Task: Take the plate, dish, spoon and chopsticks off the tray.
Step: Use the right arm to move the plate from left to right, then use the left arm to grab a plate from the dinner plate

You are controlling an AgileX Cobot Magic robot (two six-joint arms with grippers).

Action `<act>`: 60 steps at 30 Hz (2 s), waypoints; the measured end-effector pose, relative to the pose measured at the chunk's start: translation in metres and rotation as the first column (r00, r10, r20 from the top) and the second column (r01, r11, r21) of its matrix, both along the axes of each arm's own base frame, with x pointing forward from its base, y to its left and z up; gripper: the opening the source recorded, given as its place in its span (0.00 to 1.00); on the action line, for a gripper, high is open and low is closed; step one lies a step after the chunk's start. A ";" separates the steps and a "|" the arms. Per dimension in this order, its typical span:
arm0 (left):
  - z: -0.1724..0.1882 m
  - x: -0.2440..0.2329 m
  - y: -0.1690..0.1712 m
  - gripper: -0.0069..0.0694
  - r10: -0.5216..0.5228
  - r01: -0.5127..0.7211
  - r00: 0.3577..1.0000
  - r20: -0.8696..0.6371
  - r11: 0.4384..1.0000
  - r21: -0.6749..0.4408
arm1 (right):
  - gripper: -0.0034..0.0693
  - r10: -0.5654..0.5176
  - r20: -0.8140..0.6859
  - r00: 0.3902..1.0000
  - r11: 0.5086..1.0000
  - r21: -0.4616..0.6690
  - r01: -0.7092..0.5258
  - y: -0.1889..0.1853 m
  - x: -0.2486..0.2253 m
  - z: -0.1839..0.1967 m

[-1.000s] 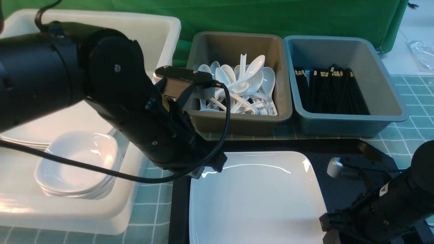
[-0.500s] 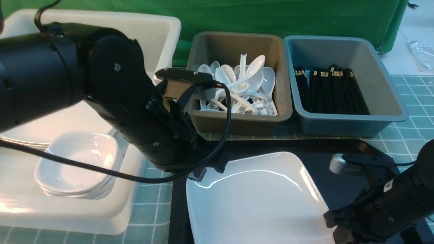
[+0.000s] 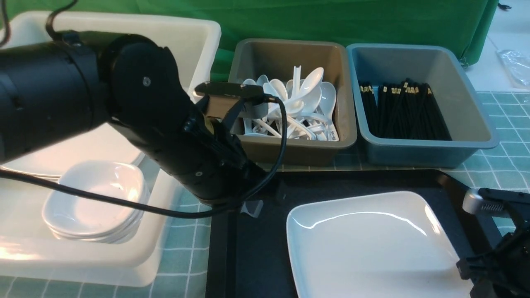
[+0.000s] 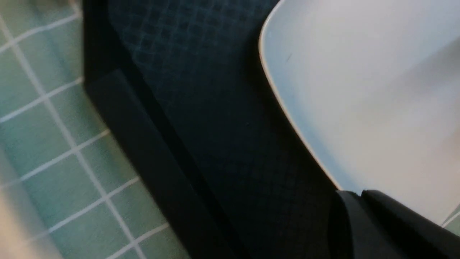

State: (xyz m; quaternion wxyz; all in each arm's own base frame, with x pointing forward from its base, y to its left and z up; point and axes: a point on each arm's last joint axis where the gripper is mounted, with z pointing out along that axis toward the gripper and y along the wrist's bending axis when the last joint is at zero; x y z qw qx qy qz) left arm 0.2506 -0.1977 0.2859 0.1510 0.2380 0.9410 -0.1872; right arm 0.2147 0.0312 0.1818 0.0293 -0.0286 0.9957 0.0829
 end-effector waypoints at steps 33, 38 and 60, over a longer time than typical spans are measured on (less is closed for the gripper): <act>-0.124 0.072 -0.074 0.74 -0.043 0.044 0.998 -0.041 0.999 0.026 | 0.71 0.053 0.535 0.843 0.998 -0.003 -0.060 -0.006 -0.066 0.106; -0.126 0.073 -0.075 0.48 -0.035 0.035 0.999 -0.037 0.999 0.019 | 0.71 0.051 0.543 0.838 0.998 -0.003 -0.058 -0.006 -0.065 0.106; -0.036 0.051 -0.063 0.14 -0.009 0.012 1.000 0.027 0.995 -0.104 | 0.71 0.050 0.548 0.835 0.998 -0.003 -0.057 -0.006 -0.065 0.107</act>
